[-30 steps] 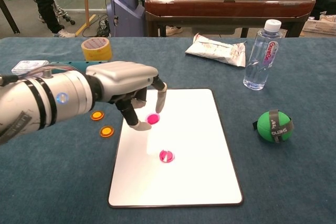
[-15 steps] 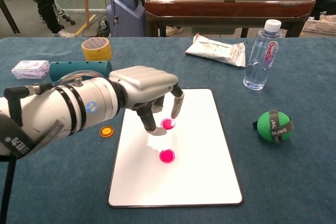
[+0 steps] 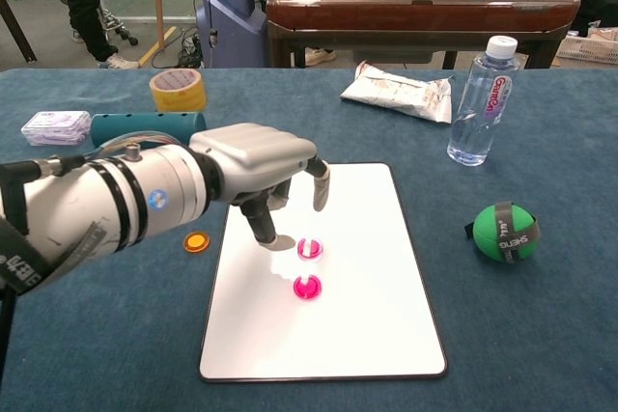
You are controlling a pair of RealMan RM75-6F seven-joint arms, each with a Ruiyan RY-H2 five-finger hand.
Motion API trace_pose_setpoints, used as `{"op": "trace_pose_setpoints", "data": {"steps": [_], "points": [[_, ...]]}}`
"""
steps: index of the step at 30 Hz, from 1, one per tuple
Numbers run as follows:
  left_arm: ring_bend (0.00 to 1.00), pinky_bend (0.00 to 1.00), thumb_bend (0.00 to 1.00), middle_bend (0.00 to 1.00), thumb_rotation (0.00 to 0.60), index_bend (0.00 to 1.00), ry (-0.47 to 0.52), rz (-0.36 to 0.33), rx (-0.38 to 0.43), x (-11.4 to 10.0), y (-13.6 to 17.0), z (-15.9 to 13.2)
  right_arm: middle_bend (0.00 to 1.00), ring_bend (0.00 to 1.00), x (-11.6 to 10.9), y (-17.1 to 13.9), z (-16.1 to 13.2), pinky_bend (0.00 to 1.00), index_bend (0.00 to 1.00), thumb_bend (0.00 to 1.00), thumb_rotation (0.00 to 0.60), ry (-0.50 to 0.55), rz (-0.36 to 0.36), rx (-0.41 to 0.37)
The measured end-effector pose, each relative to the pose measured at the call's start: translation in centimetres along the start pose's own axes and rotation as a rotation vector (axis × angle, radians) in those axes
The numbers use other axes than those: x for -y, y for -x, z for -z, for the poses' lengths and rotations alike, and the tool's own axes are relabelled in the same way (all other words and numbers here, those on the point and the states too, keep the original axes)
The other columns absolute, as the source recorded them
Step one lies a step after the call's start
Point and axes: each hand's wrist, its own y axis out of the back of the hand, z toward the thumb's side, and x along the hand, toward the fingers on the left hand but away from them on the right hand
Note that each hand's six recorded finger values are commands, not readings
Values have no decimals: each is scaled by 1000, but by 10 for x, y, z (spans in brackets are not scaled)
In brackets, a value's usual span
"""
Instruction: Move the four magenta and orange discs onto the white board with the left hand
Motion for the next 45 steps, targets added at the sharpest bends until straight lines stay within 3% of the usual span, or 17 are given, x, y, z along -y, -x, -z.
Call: {"op": "trace_pose_setpoints", "data": {"steps": [12, 32, 45], "points": [[1000, 1000, 321, 1000, 600, 527, -32, 15, -62, 6, 24, 28, 356, 399, 4, 1, -3, 482, 219, 73, 600, -14, -14, -6], [1000, 1000, 321, 1000, 600, 454, -4, 89, -171, 37, 39, 76, 356, 399, 12, 4, -8, 482, 219, 73, 600, -35, -33, -5], [1000, 1000, 320, 1000, 600, 493, 5, 107, -202, 47, 38, 87, 356, 399, 13, 6, -8, 482, 219, 73, 600, -38, -40, -6]]}}
